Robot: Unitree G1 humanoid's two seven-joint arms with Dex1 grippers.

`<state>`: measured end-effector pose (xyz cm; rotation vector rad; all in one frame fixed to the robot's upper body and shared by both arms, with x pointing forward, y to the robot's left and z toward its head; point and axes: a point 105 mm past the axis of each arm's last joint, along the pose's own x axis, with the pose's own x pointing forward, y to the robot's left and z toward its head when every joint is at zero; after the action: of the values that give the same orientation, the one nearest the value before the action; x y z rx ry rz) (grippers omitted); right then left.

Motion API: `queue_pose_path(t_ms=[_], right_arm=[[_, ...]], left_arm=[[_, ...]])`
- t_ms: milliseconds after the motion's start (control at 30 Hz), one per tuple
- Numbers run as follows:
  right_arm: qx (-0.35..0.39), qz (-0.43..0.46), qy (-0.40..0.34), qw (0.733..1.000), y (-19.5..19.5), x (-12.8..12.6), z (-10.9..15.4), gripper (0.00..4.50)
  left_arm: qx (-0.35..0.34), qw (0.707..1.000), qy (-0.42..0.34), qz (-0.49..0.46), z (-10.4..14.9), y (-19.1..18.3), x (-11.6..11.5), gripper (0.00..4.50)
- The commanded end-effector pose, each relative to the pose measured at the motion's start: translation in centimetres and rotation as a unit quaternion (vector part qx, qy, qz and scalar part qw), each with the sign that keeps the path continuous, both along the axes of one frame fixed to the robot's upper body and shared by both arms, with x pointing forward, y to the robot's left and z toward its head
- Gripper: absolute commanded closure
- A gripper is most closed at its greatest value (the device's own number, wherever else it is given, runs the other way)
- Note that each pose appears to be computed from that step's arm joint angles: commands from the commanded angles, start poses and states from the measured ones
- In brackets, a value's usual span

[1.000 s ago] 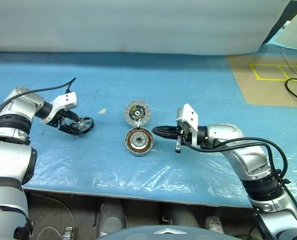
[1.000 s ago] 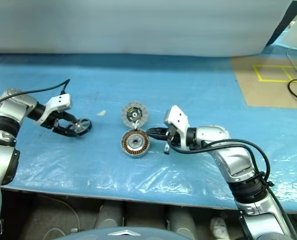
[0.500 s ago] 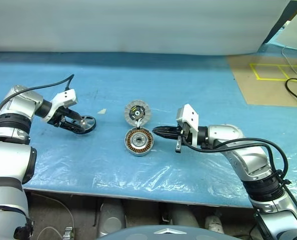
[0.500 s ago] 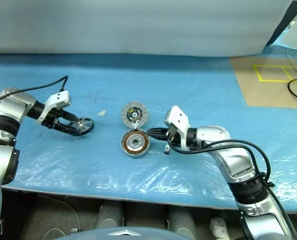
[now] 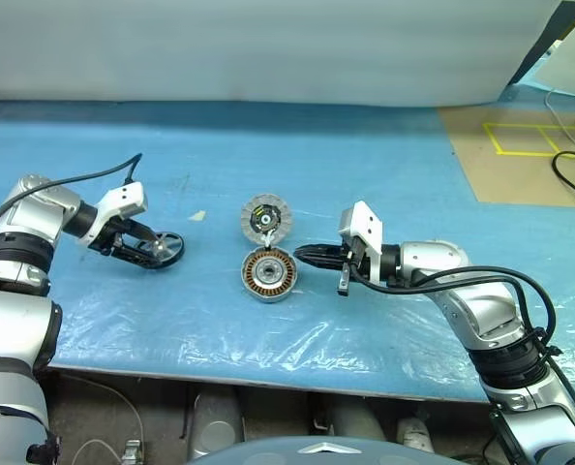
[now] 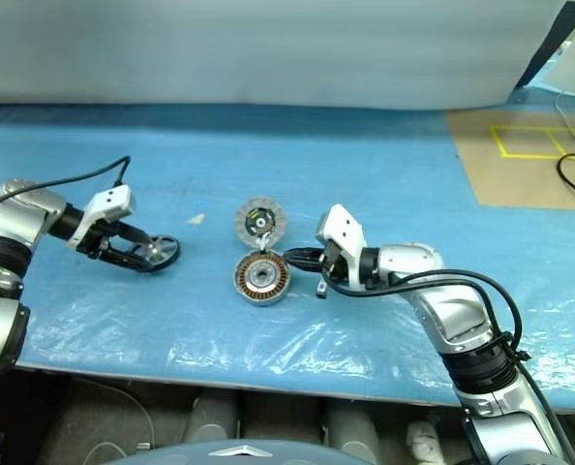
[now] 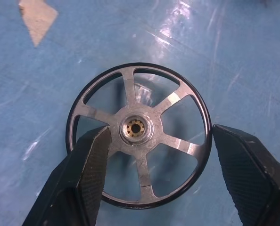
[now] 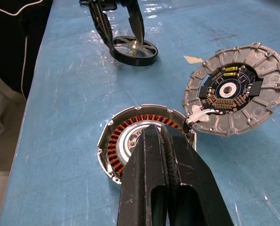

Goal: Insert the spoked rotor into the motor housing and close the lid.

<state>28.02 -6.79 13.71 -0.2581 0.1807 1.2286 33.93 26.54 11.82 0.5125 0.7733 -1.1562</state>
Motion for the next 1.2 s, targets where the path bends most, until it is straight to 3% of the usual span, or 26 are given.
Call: queue_pose_path(t_ms=[33,233,267,367,733,1200], right_arm=[[0.005,0.009,-0.013,1.000,0.2,-0.1,0.8,4.50],[0.000,0.009,-0.015,1.000,0.2,0.1,0.7,4.50],[-0.001,0.008,-0.015,1.000,0.3,0.1,0.7,4.50],[-0.001,0.007,-0.015,1.000,0.3,0.2,0.7,4.50],[-0.003,0.005,-0.013,1.000,0.2,0.5,0.5,4.50],[-0.006,0.007,-0.014,1.000,0.3,0.6,0.5,4.50]], left_arm=[[-0.003,1.000,-0.007,-0.007,0.6,0.2,-0.4,1.39],[0.020,0.999,-0.010,-0.024,0.3,0.5,-0.9,1.39],[0.022,0.999,-0.009,-0.025,0.3,0.6,-1.0,0.83],[0.019,0.999,-0.018,-0.025,0.4,0.6,-0.9,0.04],[-0.011,0.999,-0.028,-0.010,1.8,0.2,-0.5,0.04],[0.030,0.999,-0.029,0.004,0.8,1.0,0.0,0.04]])
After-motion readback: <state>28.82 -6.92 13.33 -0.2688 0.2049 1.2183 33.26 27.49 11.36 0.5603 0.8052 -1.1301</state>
